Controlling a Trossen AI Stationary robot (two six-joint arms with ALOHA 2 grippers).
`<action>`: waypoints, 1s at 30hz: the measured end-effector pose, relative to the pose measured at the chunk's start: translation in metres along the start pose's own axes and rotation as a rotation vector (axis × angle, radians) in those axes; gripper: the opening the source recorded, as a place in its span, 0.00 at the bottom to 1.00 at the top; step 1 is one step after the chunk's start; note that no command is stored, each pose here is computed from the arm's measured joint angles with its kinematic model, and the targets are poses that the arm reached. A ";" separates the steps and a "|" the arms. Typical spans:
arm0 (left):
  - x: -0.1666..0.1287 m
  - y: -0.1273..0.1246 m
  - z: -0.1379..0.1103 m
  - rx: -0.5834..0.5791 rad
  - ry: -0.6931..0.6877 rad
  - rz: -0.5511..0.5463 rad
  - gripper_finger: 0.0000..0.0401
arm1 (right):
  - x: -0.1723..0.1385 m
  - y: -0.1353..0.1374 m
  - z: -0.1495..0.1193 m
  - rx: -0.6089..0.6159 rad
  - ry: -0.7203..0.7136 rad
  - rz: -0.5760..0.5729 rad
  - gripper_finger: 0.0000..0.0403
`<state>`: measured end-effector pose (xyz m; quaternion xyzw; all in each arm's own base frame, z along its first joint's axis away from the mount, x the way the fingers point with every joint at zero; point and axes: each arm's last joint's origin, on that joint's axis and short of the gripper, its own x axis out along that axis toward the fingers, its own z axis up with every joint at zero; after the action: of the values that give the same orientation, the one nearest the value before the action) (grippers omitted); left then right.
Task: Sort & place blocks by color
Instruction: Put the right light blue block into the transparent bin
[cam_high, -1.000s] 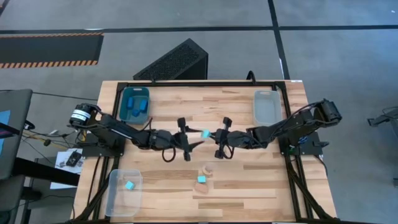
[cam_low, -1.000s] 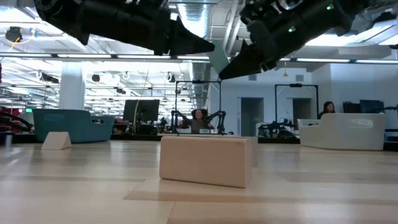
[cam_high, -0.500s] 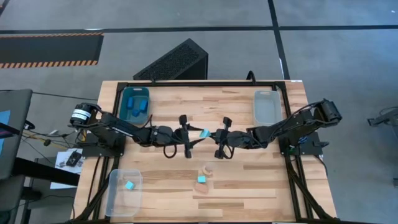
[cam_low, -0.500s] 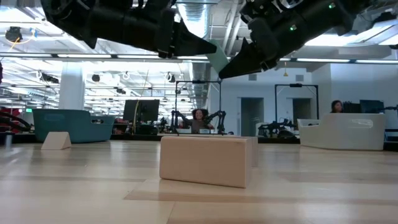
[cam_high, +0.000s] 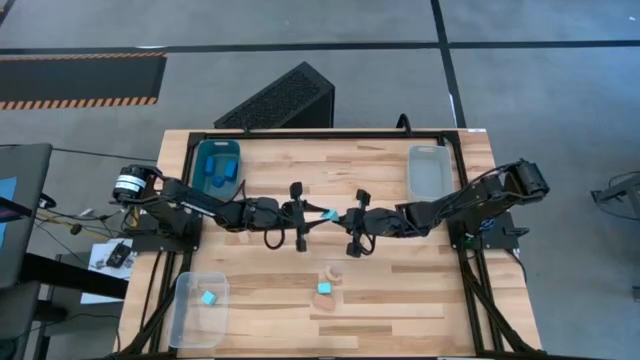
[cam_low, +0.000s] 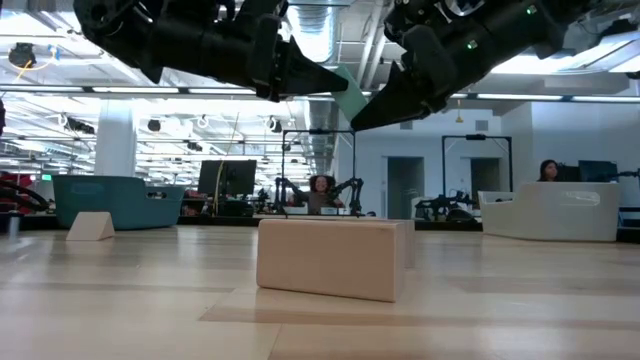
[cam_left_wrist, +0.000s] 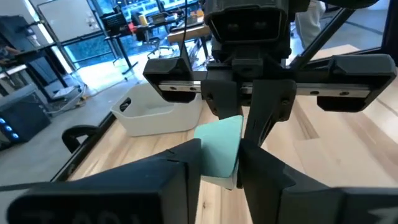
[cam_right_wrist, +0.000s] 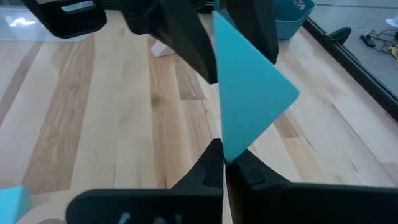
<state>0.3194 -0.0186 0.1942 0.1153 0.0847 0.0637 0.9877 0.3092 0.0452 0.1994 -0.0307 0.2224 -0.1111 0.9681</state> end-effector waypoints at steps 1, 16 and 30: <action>0.000 0.000 0.000 0.000 0.000 -0.001 0.18 | 0.000 0.000 0.000 0.000 0.000 0.003 0.04; 0.000 -0.001 -0.002 -0.029 0.020 0.011 0.11 | 0.004 -0.008 -0.001 -0.013 0.024 0.026 0.05; -0.006 -0.013 0.005 -0.042 0.019 0.109 0.11 | 0.005 -0.012 0.004 -0.030 -0.002 0.016 0.14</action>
<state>0.3154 -0.0327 0.1970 0.0983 0.0861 0.1204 0.9841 0.3127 0.0327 0.2020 -0.0436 0.2232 -0.1000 0.9687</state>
